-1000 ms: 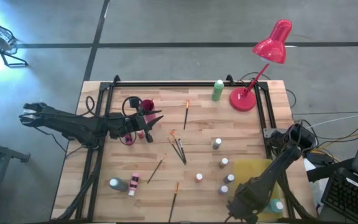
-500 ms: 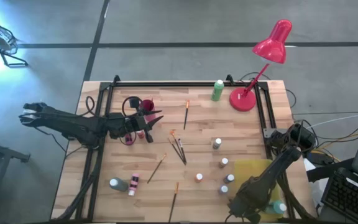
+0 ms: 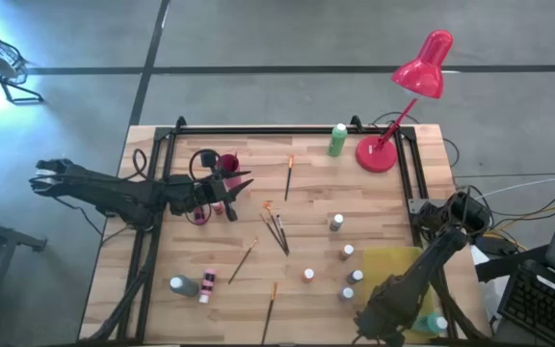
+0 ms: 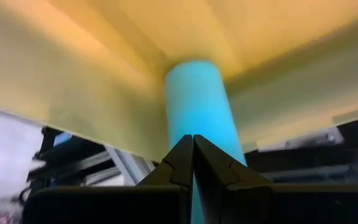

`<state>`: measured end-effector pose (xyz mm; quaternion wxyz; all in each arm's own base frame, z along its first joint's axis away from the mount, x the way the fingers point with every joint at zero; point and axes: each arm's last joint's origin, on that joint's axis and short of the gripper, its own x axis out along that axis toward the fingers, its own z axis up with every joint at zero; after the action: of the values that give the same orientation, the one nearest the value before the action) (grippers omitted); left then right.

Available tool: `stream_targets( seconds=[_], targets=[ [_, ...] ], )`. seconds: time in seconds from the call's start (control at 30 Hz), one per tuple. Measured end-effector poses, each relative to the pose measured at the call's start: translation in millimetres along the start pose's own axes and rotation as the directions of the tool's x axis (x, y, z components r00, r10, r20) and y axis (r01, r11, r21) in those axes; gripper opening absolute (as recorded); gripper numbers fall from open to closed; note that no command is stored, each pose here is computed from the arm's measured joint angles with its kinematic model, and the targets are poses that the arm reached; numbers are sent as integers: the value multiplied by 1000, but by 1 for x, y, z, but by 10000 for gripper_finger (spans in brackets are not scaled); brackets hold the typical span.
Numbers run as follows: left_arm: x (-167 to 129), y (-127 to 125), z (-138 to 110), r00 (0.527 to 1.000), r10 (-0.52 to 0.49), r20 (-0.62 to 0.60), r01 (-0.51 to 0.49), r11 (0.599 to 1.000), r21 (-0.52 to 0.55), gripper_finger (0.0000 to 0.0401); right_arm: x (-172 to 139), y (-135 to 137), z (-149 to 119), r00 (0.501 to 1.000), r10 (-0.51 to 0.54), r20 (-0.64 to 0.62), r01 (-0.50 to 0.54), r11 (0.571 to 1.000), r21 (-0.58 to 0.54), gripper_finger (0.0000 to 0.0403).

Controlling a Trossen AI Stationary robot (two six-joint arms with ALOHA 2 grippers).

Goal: Pick & Place Paint Supplies
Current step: Put the green paint bottle into the yellow bin

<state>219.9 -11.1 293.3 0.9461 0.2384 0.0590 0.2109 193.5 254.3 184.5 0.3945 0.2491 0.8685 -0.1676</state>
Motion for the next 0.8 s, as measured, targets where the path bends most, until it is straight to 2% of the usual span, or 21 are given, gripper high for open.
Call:
stream_targets(
  seconds=[0.17,0.3,0.37,0.47,0.6,0.8],
  targets=[
    [0,0,0,1000,0,0,0,1000,0,101,-19,-4,-6,975,-86,207,74,995,67,8],
    [0,0,0,1000,1,0,-1,1000,0,101,-46,-16,-10,911,-222,346,174,971,164,8],
    [0,0,0,1000,1,0,-1,1000,1,101,-60,-18,-7,871,-214,443,165,975,146,8],
    [0,0,0,1000,1,0,-1,1000,0,101,-83,-23,4,771,-140,621,108,990,88,8],
    [0,0,0,1000,1,0,-1,1000,4,101,-117,-40,18,639,-51,768,65,998,11,8],
    [0,0,0,1000,1,0,-1,1000,9,101,-167,-79,26,373,70,925,18,996,-83,8]
  ],
)
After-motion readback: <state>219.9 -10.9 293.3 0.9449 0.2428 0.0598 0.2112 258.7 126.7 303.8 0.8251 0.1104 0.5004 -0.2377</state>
